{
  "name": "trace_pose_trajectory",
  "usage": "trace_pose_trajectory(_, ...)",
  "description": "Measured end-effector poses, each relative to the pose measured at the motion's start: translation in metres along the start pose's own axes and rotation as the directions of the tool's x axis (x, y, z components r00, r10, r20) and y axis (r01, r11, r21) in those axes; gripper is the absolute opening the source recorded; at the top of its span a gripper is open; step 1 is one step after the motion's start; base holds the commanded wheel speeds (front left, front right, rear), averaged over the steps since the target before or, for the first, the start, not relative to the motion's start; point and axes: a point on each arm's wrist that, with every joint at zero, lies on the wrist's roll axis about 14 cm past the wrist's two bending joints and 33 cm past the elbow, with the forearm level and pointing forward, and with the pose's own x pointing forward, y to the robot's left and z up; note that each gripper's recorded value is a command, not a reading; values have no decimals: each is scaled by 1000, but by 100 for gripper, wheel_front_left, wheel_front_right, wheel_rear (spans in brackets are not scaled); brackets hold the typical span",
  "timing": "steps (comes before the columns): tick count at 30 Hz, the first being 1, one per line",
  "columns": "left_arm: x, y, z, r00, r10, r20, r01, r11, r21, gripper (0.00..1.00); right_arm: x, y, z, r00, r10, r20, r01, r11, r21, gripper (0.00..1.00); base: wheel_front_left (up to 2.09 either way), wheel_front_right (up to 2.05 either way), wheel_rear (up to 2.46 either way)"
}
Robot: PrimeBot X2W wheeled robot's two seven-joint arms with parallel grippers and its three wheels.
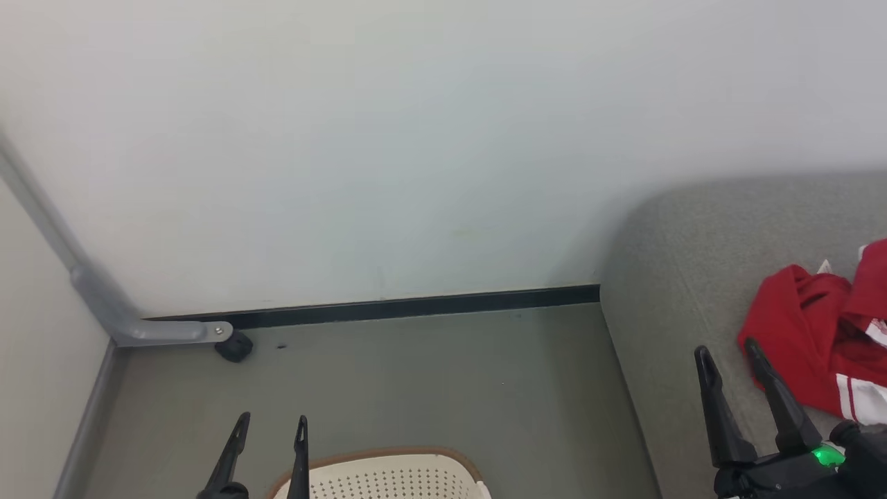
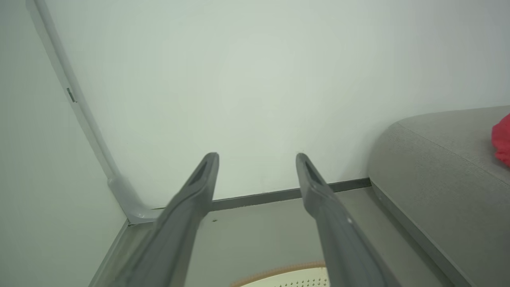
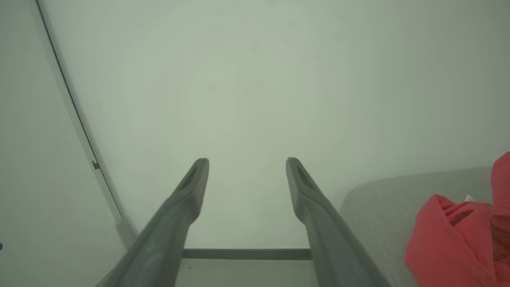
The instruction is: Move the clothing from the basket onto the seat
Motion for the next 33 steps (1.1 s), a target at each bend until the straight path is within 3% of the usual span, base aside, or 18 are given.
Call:
trace_pose_trajectory(15,-44,50,7,981,191,23,-191,982,11,100,9,47,-22,995,90,-35,-88,994,69,100,0,0,0)
trace_pose_trajectory(33,-49,50,3,980,199,10,-199,980,12,100,-10,46,-58,985,81,-153,-76,996,37,100,0,0,0)
